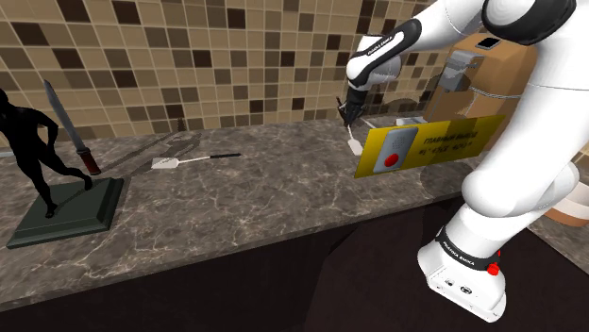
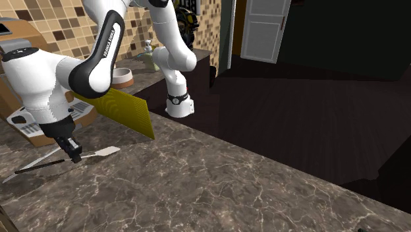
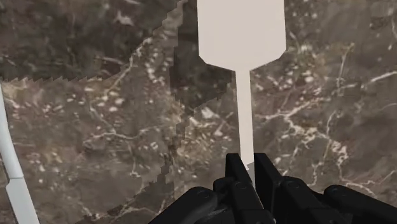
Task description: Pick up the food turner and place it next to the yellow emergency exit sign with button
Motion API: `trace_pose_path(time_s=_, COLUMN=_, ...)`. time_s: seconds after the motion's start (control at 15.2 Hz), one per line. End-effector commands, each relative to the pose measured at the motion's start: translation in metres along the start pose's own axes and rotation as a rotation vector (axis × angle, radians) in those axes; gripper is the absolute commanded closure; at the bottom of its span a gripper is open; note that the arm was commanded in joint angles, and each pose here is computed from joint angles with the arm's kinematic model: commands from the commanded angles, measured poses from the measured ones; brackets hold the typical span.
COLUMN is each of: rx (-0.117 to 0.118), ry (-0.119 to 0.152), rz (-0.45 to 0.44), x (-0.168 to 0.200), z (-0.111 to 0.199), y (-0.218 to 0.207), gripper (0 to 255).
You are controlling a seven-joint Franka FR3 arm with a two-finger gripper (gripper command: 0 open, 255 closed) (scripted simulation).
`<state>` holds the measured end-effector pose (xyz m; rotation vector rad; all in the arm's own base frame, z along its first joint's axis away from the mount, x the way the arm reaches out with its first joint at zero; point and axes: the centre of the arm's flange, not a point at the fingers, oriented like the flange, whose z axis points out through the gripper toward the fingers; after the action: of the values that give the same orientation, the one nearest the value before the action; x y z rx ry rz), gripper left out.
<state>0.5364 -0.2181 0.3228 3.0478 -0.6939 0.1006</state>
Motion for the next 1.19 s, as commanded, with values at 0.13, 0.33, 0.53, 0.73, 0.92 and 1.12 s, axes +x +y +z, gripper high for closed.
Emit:
trace_pose_path(time_s=0.13, rx=0.0, ry=0.001, rz=0.0, x=-0.002, z=0.021, y=0.0, gripper=255)
trace_pose_path(time_s=0.33, rx=0.0, ry=0.001, rz=0.0, x=-0.003, z=0.037, y=0.0, gripper=255)
trace_pose_path(time_s=0.53, rx=0.0, ry=0.001, rz=0.0, x=-0.004, z=0.048, y=0.0, gripper=255)
trace_pose_path(time_s=0.73, rx=0.0, ry=0.001, rz=0.0, x=-0.003, z=0.048, y=0.0, gripper=255)
trace_pose_path(time_s=0.92, rx=0.0, ry=0.001, rz=0.0, x=-0.003, z=0.048, y=0.0, gripper=255)
trace_pose_path(time_s=1.12, rx=0.0, ry=0.001, rz=0.0, x=-0.003, z=0.048, y=0.0, gripper=0)
